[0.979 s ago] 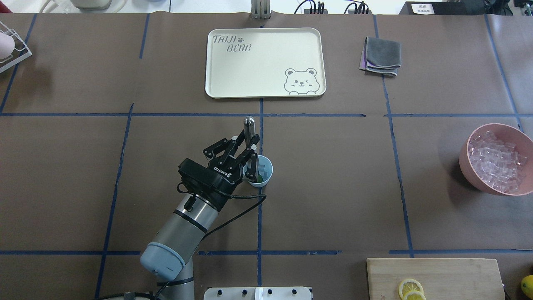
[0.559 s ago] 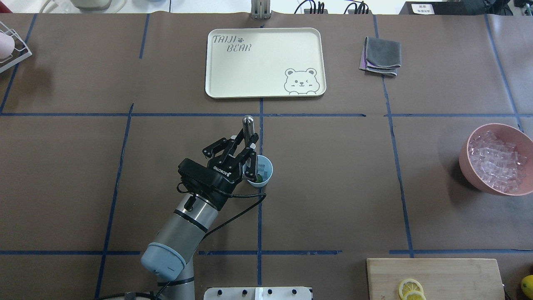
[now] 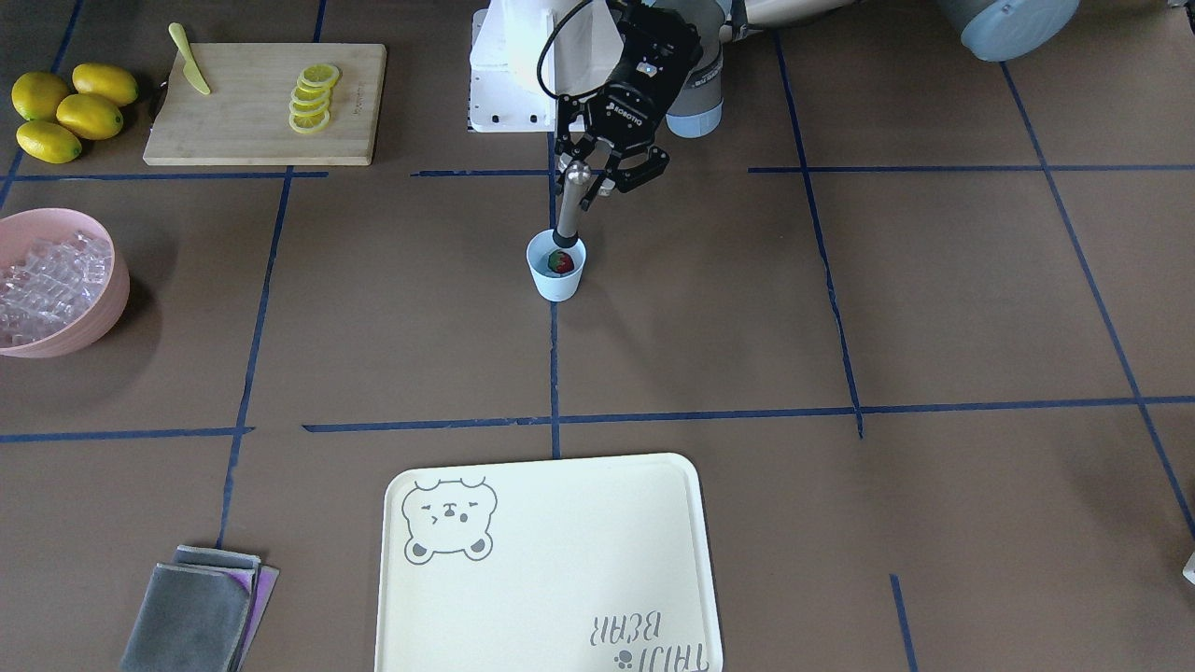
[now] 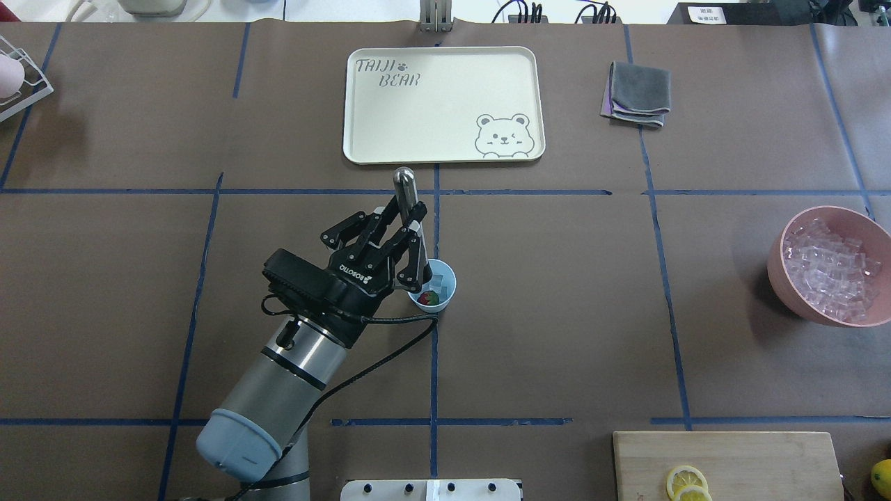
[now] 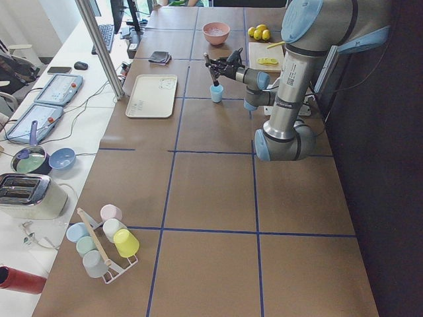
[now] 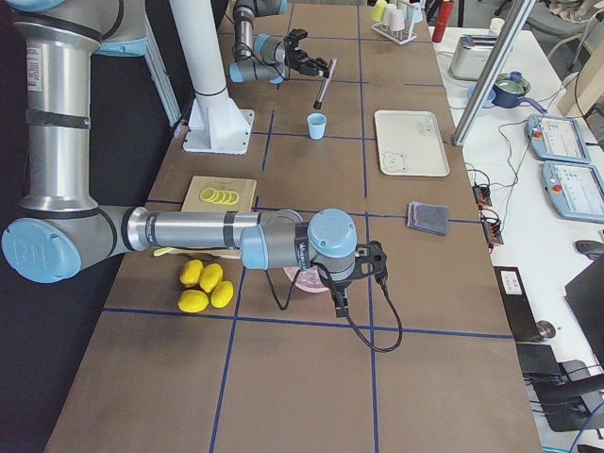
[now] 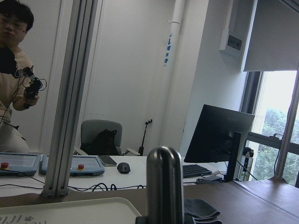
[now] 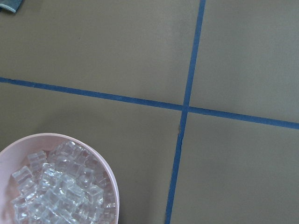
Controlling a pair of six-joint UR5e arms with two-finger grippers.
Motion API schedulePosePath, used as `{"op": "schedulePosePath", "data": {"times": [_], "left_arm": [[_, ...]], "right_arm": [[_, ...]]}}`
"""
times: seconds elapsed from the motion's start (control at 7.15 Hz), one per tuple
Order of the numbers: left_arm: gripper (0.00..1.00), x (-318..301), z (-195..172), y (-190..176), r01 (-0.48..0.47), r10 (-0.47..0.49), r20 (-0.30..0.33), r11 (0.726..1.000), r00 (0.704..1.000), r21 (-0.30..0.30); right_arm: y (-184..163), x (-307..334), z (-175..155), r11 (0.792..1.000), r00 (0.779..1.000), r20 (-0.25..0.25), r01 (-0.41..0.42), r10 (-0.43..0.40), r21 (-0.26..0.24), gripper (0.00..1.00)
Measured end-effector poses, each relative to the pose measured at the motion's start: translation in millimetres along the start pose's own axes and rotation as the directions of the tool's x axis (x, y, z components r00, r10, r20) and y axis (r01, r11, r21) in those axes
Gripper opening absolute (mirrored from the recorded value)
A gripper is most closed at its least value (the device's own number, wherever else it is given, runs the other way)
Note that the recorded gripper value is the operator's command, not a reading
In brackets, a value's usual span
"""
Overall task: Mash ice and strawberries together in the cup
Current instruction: 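Lift the metal rod out of the cup with the left gripper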
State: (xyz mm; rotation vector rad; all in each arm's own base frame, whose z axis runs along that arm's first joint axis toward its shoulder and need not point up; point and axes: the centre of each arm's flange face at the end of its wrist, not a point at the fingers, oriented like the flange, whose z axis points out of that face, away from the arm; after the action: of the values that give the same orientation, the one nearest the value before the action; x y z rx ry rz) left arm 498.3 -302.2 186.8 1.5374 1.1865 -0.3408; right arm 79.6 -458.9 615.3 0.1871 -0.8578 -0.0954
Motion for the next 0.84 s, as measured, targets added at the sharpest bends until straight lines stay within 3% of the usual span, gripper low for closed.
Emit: {"op": "schedulePosePath", "data": {"times": [0.42, 0.84], "left_arm": [[0.00, -5, -4, -69, 0.066, -0.064, -0.055, 0.997, 0.996, 0.048], [0.00, -75, 1, -80, 0.149, -0.150, -0.113, 0.989, 0.982, -0.015]], "right_arm": [[0, 0, 0, 1.000, 1.000, -0.003, 0.001, -0.001, 0.001, 0.99], [-3, -2, -3, 1.000, 1.000, -0.005, 0.009, -0.009, 0.006, 0.99]]}}
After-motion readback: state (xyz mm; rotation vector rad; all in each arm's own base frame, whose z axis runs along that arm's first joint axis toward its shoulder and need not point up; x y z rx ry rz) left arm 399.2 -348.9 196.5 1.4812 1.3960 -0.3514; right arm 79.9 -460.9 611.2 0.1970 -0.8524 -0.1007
